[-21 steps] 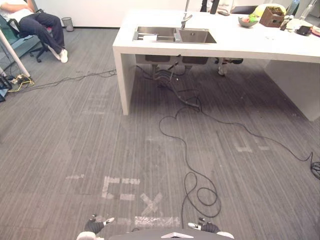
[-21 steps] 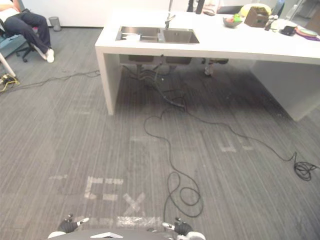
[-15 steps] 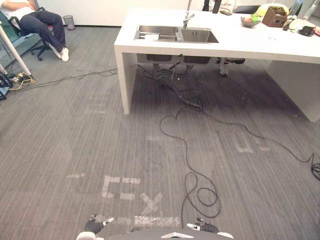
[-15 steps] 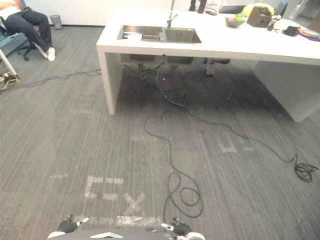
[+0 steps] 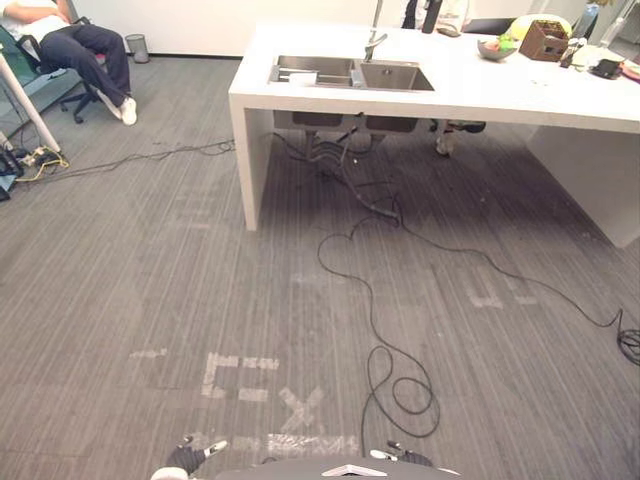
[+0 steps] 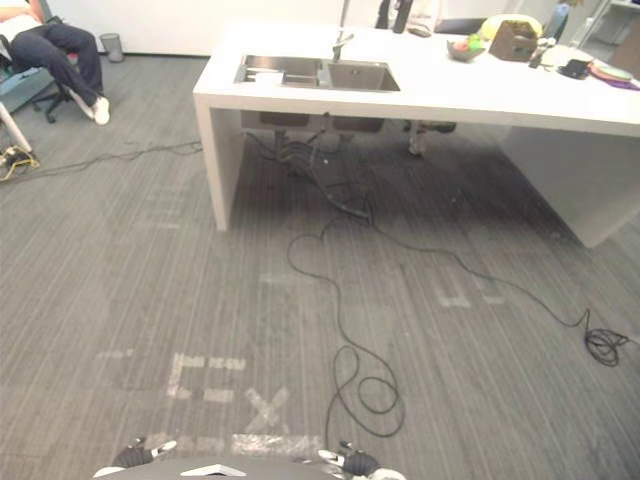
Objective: Walk over to the sink, pick up the cup, carry it to the dishwasher, place the cup inside the dishwasher, then close the dishwasher door
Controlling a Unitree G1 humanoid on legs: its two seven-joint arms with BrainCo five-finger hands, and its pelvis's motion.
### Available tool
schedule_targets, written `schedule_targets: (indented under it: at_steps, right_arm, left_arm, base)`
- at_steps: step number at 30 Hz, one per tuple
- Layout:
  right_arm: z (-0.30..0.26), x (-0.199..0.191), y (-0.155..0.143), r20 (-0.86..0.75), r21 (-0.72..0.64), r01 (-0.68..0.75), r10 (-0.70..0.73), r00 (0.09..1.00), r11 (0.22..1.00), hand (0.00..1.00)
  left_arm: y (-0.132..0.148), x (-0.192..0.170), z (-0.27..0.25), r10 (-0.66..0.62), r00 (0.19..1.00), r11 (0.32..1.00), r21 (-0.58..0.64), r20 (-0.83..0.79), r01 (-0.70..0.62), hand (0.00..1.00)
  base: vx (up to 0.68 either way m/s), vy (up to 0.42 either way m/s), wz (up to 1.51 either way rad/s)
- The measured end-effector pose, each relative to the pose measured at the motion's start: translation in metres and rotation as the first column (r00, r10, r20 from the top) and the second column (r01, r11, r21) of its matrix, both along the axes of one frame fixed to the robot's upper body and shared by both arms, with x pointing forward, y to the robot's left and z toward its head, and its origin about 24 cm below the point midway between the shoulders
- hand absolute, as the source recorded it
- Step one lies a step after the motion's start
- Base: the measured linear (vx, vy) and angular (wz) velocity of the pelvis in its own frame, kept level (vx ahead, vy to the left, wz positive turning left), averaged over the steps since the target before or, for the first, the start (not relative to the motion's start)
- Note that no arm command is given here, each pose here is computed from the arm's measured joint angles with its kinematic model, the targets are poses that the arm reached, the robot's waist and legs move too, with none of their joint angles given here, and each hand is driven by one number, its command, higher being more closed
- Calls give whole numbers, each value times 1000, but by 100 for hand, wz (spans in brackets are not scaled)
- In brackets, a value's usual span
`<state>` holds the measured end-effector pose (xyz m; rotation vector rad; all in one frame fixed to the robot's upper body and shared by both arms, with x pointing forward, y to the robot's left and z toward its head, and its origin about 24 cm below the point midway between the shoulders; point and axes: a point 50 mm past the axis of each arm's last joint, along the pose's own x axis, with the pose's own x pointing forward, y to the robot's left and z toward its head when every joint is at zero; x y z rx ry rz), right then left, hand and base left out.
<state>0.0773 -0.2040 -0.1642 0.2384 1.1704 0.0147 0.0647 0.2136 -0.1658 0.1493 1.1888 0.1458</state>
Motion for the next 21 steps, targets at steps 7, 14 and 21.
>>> schedule_targets:
  at_steps: [7, 14, 21]
  right_arm:
    - [0, 0, 0, 27, -2, 25, -25, 999, 1000, 0]
    - [1, -1, -1, 36, -5, 52, -52, 998, 999, 0]
    - [1, -1, -2, 41, -17, 69, -68, 997, 997, 0]
  left_arm:
    - [0, 0, 0, 2, 1000, 1000, 0, 1, -2, 0]
    - [0, 0, 0, 4, 1000, 1000, 7, -2, -4, 0]
    - [0, -4, -1, 12, 999, 1000, 18, -48, -11, 0]
  base:
    - [0, 0, 0]
    - [0, 0, 0]
    - [0, 0, 0]
